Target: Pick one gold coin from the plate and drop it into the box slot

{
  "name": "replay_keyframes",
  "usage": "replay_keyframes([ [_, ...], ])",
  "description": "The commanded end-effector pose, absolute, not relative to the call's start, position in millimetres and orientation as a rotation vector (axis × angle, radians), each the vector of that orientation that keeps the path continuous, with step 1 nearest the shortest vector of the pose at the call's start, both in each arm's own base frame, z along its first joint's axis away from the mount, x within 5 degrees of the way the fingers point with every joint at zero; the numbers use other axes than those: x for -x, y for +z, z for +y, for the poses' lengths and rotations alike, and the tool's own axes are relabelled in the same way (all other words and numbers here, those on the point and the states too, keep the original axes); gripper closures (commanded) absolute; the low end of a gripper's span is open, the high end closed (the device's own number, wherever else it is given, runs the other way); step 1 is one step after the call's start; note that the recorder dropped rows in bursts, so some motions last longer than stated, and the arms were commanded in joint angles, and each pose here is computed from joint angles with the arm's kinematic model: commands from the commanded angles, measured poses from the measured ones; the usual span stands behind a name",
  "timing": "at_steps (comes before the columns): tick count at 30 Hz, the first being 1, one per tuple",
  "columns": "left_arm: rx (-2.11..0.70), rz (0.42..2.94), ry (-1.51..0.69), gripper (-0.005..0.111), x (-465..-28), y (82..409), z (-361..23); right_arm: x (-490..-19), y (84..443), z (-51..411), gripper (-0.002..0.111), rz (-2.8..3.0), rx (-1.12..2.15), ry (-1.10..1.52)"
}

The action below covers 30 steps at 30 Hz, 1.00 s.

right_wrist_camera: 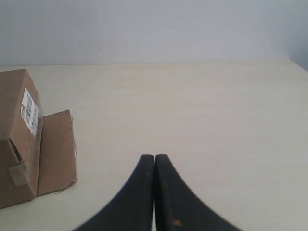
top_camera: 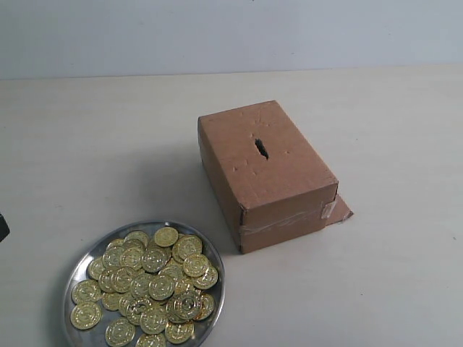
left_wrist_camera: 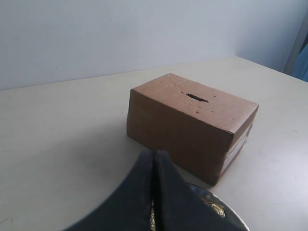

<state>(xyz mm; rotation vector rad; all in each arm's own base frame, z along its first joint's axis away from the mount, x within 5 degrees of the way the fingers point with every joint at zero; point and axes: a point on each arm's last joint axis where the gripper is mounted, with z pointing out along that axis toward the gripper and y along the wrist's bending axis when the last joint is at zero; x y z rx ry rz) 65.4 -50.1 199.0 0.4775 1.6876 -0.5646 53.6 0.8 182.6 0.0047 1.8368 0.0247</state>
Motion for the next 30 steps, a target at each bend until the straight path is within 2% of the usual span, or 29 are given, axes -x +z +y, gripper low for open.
replay_keyframes([
  [1,-0.484,1.681,-0.558,0.107,-65.0,198.6,-49.6,-53.4,181.7,-0.8,0.108,1.832,-0.038,0.022],
  [30,-0.484,1.681,-0.558,0.107,-65.0,198.6,-49.6,-53.3,181.7,1.3,0.108,1.832,-0.081,0.088],
])
